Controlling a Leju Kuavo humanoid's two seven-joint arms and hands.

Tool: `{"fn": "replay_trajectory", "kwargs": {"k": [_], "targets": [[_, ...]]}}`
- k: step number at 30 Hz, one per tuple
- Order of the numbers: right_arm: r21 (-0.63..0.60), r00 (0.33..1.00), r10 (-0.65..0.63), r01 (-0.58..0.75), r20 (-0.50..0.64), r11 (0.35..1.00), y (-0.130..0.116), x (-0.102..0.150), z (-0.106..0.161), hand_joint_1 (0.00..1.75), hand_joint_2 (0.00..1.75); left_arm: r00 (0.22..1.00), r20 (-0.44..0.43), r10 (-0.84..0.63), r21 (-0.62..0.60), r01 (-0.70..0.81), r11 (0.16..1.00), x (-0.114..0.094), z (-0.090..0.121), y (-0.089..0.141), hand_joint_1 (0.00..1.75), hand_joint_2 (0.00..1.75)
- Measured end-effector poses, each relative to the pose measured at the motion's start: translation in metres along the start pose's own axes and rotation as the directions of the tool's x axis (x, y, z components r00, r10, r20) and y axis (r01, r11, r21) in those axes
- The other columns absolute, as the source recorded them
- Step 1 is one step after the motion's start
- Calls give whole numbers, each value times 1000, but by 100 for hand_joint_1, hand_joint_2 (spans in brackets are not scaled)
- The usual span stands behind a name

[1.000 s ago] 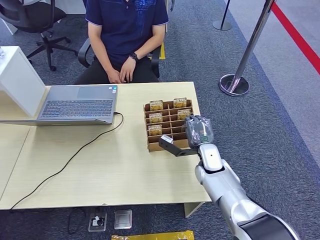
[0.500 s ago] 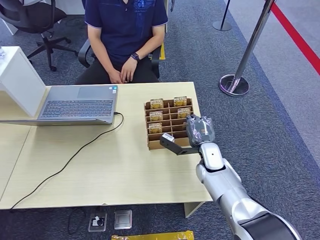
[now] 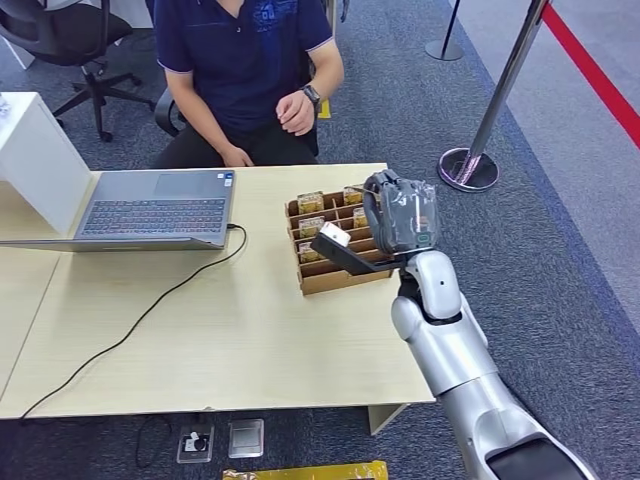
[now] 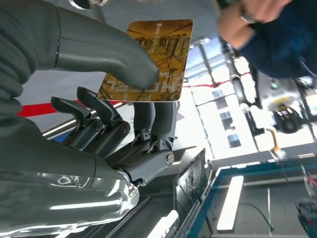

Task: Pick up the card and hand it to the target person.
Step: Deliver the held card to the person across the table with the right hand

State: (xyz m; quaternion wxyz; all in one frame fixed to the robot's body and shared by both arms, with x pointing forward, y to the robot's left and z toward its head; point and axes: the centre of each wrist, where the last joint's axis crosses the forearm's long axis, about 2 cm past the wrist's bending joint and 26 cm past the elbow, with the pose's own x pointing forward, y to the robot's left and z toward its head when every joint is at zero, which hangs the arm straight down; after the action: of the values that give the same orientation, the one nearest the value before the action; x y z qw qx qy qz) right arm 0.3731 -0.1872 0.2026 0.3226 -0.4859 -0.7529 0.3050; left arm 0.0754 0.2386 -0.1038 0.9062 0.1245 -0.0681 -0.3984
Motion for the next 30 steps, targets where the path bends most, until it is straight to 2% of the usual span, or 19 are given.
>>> {"fn": "replay_trajectory", "kwargs": {"k": [4,7,11,16,23,30], "targets": [[-49,995,-92,94,43,994,-10,21,-24,175,175,1000,5,-4,10,3,1000,5,0,5,0,0],[-102,986,-153,158,60,982,-9,35,-45,175,175,1000,9,-6,20,6,1000,10,-1,11,0,0],[-130,983,-151,164,106,978,-2,49,-64,175,175,1000,14,-14,26,13,1000,15,-1,16,0,0],[-117,987,-56,74,150,990,3,61,-68,175,175,999,23,-37,27,36,999,18,0,18,0,0],[-98,993,-43,54,114,994,8,67,-65,175,175,998,29,-60,26,59,998,19,0,17,0,0],[-90,995,-29,37,93,995,11,63,-59,172,175,998,26,-65,26,64,998,19,0,17,0,0]]}}
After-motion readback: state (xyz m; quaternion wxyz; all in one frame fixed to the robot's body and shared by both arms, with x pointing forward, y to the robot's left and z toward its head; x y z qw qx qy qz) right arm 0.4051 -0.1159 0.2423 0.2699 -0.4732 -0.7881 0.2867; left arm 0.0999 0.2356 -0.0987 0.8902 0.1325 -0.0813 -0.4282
